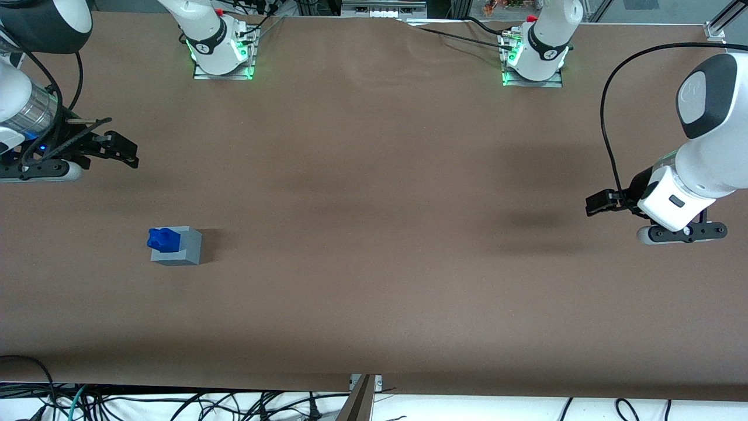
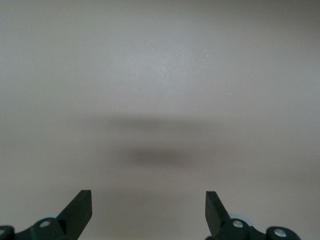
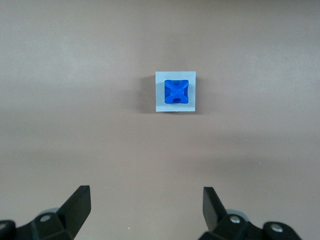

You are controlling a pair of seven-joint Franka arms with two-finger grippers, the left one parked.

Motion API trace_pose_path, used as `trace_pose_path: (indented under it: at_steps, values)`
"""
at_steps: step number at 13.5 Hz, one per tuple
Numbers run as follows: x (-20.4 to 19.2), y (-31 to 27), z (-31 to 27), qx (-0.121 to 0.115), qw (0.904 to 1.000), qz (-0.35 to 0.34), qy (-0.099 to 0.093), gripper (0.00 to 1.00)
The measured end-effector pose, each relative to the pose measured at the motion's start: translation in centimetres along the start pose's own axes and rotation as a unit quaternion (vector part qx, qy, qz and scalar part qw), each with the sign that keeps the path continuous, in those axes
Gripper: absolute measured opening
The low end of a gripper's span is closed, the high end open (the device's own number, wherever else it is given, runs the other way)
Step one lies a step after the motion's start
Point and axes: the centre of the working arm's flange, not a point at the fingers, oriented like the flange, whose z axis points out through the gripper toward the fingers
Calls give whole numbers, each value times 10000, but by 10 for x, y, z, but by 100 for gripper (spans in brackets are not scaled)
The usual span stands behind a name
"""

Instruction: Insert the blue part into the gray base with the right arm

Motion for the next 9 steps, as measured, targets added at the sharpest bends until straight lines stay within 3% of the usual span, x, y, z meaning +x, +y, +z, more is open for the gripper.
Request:
trace_pose_path:
  at_steps: [4,9]
  values:
    - [2,-3,-7,4,10000,-25,90,100]
    - [-1,-2,-12,-17,10000,-16,-7,100]
